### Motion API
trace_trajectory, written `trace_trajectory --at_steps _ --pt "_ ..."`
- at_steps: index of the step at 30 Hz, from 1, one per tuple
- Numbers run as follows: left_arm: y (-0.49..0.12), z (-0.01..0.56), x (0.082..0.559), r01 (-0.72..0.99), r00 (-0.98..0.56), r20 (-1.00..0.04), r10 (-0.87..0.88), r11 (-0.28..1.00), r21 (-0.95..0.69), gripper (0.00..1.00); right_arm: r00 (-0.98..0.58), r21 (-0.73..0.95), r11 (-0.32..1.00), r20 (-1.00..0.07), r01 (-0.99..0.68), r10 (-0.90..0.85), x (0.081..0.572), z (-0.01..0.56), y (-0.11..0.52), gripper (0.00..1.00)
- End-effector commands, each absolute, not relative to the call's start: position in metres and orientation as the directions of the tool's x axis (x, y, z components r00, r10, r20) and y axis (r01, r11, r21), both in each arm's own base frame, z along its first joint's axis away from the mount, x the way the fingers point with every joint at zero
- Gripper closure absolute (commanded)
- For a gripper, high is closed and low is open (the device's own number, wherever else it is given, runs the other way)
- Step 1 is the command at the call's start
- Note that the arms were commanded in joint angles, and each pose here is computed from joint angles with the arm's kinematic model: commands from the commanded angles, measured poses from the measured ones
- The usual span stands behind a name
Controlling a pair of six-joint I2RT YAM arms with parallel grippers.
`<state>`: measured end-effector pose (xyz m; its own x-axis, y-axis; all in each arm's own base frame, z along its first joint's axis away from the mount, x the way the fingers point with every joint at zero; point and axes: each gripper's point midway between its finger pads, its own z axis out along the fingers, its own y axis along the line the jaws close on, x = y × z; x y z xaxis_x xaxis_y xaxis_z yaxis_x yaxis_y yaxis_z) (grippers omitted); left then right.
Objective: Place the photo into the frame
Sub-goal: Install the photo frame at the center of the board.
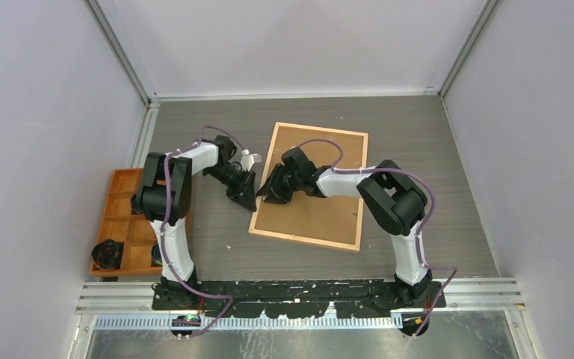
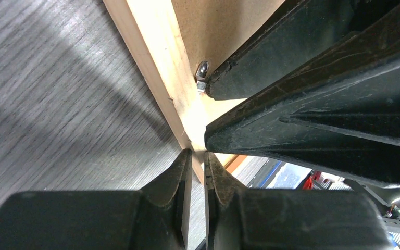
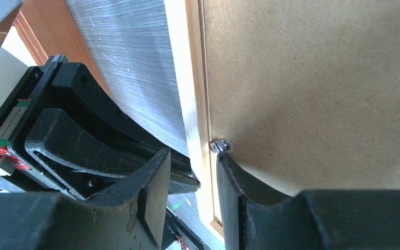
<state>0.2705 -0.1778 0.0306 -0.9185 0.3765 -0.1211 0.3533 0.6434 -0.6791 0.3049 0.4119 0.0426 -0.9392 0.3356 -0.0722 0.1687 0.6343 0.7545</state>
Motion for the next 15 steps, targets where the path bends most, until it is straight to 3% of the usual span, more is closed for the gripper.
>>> trace_trajectory --at_steps 1,15 --pt "-0.176 0.029 0.274 0.403 -0.904 -0.167 0.395 0.651 -0.644 0.87 -0.927 0.757 0.639 -0.127 0.139 0.352 0.323 0.04 0.421 0.57" --pt "-0.175 0.031 0.273 0.414 -0.898 -0.171 0.405 0.649 -0.639 0.87 -0.927 0.773 0.622 -0.136 0.121 0.349 0.325 0.054 0.423 0.58"
